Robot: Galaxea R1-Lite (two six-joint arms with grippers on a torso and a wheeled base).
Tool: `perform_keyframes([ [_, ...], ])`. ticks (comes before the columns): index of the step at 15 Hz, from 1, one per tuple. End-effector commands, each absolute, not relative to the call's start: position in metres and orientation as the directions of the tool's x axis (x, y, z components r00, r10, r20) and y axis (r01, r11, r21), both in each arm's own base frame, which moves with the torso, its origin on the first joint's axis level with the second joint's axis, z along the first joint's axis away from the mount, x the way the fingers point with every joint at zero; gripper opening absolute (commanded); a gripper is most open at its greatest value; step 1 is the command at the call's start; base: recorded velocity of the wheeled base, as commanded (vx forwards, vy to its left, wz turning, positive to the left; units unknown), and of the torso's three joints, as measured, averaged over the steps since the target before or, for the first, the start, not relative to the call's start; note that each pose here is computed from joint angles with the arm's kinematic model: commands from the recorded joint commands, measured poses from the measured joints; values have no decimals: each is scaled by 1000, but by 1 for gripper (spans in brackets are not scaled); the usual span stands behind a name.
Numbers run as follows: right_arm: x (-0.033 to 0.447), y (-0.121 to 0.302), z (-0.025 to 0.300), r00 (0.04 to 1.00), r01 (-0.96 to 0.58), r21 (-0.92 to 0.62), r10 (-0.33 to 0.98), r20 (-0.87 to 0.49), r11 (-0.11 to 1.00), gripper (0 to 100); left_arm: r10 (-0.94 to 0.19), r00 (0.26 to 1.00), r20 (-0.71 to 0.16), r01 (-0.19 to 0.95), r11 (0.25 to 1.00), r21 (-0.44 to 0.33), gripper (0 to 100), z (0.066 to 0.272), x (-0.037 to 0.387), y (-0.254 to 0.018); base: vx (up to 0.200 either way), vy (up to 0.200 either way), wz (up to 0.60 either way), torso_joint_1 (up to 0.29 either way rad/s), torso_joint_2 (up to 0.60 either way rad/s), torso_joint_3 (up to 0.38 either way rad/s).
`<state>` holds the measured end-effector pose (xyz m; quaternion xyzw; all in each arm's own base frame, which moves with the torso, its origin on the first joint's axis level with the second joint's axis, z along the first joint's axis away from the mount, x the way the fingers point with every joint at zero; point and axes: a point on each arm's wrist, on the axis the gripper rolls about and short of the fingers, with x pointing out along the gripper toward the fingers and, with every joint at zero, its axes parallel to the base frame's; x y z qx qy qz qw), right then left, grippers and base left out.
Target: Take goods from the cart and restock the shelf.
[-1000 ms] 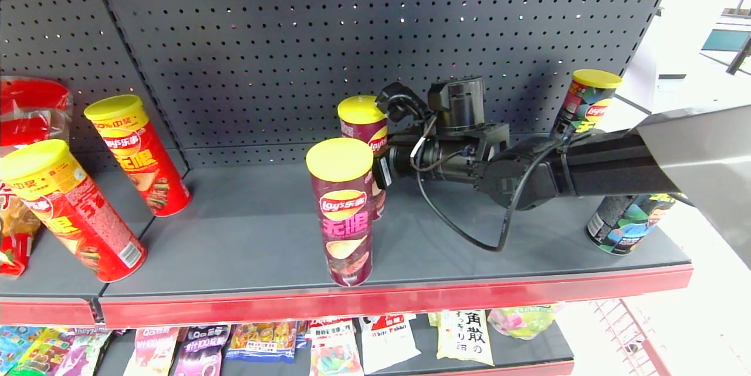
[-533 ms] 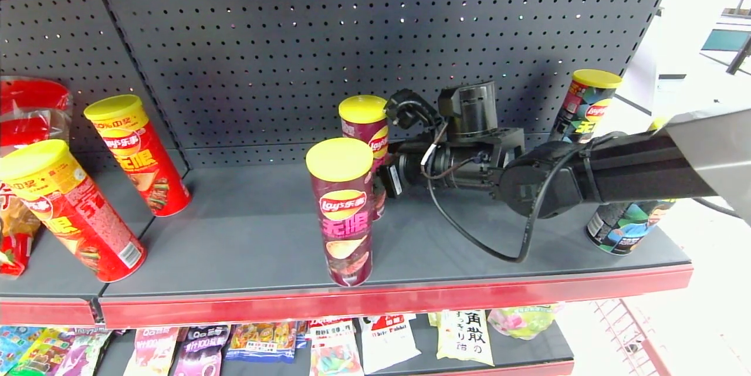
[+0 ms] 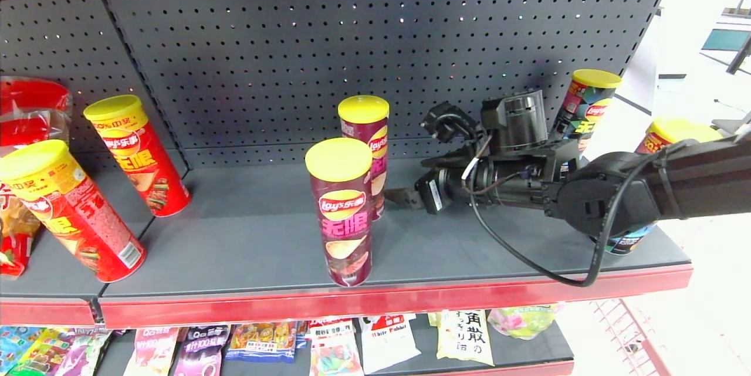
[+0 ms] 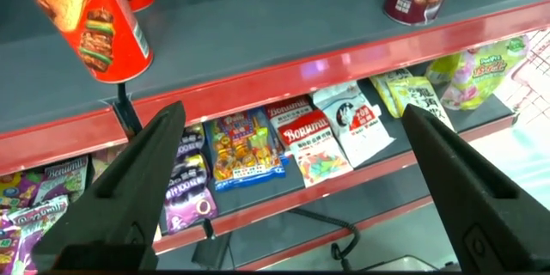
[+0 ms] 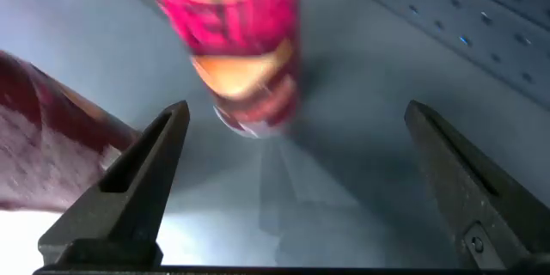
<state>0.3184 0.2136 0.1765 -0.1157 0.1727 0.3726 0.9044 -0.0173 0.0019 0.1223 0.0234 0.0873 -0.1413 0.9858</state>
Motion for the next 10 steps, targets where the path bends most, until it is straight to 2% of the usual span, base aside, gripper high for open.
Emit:
perform_keyframes([
  [1, 313, 203, 182, 682, -695, -86, 616, -393, 714, 100, -277, 947, -164, 285, 958, 22, 100, 121, -20, 3, 0, 0, 0, 0, 0, 0],
  [3, 297, 190, 185, 695, -678, -93, 594, -406, 729, 100, -277, 946, -169, 285, 958, 22, 100, 120, -21, 3, 0, 0, 0, 0, 0, 0],
  [6, 245, 161, 191, 694, -675, -97, 585, -421, 731, 100, -322, 925, -200, 332, 943, 17, 100, 116, -18, 2, 0, 0, 0, 0, 0, 0],
  [10, 118, 97, 193, 670, -730, -123, 668, -322, 673, 100, -365, 882, -296, 384, 923, 5, 100, 121, -5, -1, 0, 0, 0, 0, 0, 0],
])
